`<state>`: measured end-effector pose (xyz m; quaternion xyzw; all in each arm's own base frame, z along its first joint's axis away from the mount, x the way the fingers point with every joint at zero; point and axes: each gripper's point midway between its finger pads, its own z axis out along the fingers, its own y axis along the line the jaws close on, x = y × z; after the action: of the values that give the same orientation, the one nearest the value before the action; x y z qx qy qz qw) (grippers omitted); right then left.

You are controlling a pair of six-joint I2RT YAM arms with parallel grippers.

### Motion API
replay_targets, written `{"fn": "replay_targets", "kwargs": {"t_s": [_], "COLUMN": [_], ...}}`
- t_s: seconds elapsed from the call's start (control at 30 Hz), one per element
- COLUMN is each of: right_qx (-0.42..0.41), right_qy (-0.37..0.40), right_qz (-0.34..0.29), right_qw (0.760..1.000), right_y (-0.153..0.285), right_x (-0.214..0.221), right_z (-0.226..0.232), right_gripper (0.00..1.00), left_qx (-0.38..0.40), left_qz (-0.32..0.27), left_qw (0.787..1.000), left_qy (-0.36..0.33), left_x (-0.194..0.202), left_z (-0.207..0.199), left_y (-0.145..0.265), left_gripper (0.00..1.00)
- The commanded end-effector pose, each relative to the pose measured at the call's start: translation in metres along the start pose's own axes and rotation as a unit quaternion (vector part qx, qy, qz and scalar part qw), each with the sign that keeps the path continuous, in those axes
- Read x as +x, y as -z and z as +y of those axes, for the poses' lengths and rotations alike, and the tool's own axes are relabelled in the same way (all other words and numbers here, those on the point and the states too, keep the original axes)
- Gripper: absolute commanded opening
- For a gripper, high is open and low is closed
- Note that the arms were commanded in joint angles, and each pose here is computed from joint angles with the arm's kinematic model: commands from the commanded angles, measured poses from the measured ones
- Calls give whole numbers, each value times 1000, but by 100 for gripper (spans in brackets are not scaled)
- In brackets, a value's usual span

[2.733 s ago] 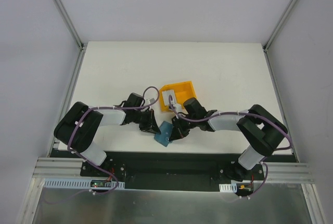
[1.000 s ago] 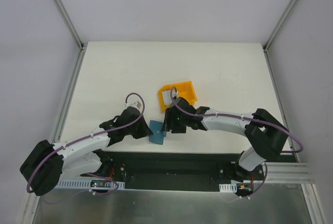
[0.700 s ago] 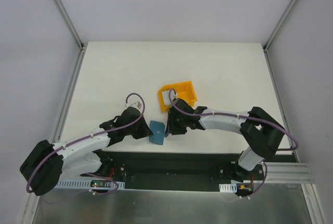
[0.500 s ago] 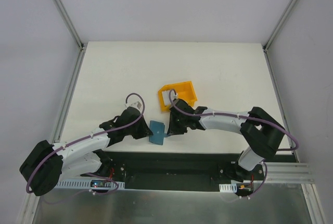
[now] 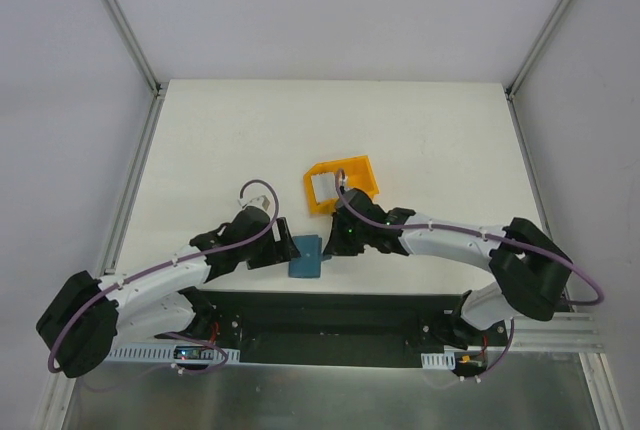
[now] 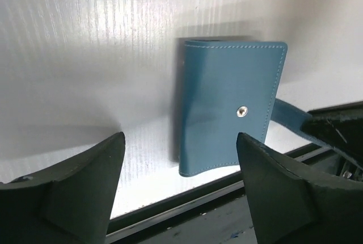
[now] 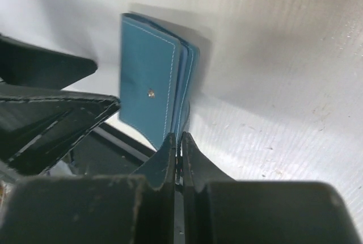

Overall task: Put the credit cards into the card holder
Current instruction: Open the card holder at the center of the board.

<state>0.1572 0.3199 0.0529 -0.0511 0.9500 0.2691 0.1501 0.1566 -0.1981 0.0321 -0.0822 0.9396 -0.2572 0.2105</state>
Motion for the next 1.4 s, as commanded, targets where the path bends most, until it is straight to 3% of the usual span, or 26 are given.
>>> {"fn": "replay_targets", "kwargs": {"t_s": [0.0, 0.13, 0.33, 0.67, 0.93, 1.2, 1.37], "right_qx": [-63, -98, -122, -134, -152, -147, -148], "right_qy": [20, 26, 24, 24, 30, 30, 31], "right_qz": [-28, -32, -40, -40, -53, -52, -53], "right_qw": [997, 994, 992, 990, 986, 987, 987], "right_y": [21, 28, 34, 40, 47, 46, 47], "right_x": [-13, -15, -19, -18, -24, -24, -25], "right_z": [28, 42, 54, 58, 69, 67, 68], "right_gripper": [0, 1, 1, 1, 1, 1, 1], "left_qx": [2, 40, 69, 66, 71, 69, 66], "left_qz": [-31, -27, -24, -1, 2, 6, 1], "left_qw": [999, 998, 995, 996, 995, 994, 994], "left_qy": [-37, -49, -63, -63, -76, -81, -83], "left_x": [-18, -22, -27, -22, -26, -25, -27], "left_z": [-10, -32, -50, -51, -60, -59, -57], "left_y": [12, 21, 28, 21, 20, 19, 20], "left_gripper": [84, 96, 93, 64, 58, 26, 18]}}
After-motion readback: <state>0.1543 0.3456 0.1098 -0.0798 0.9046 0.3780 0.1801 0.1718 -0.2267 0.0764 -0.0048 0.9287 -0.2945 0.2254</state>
